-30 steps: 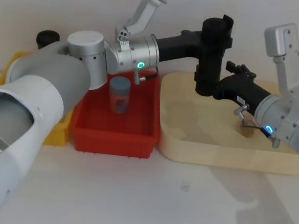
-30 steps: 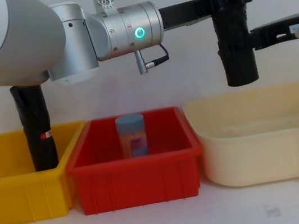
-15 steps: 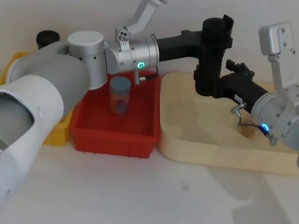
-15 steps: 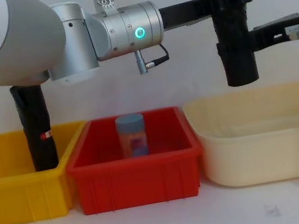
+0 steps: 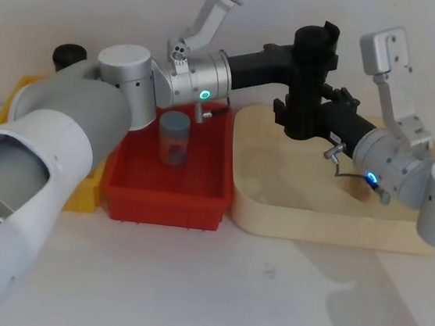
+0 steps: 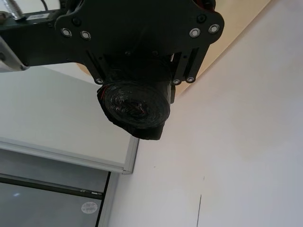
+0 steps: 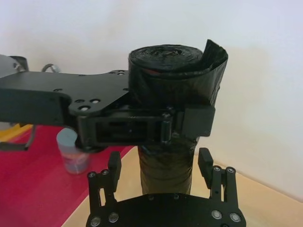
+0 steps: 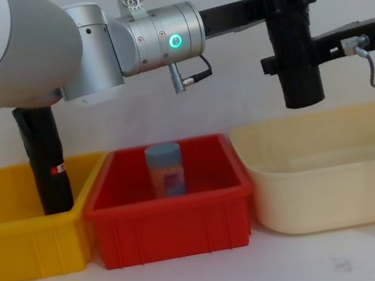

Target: Pick up the garbage bag with the one hand and transfer it to the other hand.

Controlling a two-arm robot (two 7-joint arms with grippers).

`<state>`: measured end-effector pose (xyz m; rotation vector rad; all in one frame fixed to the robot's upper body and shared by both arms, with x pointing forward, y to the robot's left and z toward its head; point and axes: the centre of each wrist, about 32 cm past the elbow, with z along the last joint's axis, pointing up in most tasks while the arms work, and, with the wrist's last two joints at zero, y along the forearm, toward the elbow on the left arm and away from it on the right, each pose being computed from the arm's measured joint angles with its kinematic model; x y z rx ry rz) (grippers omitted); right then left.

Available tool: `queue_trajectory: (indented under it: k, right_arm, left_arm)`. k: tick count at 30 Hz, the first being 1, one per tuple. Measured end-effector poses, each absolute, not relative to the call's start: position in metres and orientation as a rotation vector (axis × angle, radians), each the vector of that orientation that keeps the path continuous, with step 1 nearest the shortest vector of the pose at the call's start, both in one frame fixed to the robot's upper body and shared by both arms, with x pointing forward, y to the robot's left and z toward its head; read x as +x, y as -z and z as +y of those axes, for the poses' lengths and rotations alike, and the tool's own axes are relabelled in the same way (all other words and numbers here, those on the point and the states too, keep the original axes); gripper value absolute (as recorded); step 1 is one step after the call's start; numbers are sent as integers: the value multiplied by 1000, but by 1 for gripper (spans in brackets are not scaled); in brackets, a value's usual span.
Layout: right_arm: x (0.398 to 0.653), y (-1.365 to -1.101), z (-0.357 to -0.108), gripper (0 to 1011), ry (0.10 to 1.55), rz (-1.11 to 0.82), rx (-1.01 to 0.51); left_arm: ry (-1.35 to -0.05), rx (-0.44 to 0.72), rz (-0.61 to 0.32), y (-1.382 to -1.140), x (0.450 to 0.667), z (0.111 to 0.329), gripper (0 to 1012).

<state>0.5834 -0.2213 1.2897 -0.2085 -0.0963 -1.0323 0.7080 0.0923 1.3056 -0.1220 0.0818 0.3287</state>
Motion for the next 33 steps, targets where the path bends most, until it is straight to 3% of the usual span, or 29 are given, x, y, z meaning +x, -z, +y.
queue_trajectory:
  k: [7, 12, 24, 33]
  right_arm:
    - [590, -1288, -216, 996, 1053, -101, -213]
    - [592, -1287, -214, 913, 1061, -104, -214]
    - [596, -1287, -210, 560, 1072, -107, -217]
    - [597, -1286, -209, 550, 1075, -108, -217]
  left_arm:
    - [-329, -122, 82, -1306, 708, 92, 429]
    - [-329, -122, 82, -1306, 708, 92, 429]
    - [-329, -122, 82, -1306, 708, 92, 429]
    - [-329, -122, 82, -1306, 708, 92, 429]
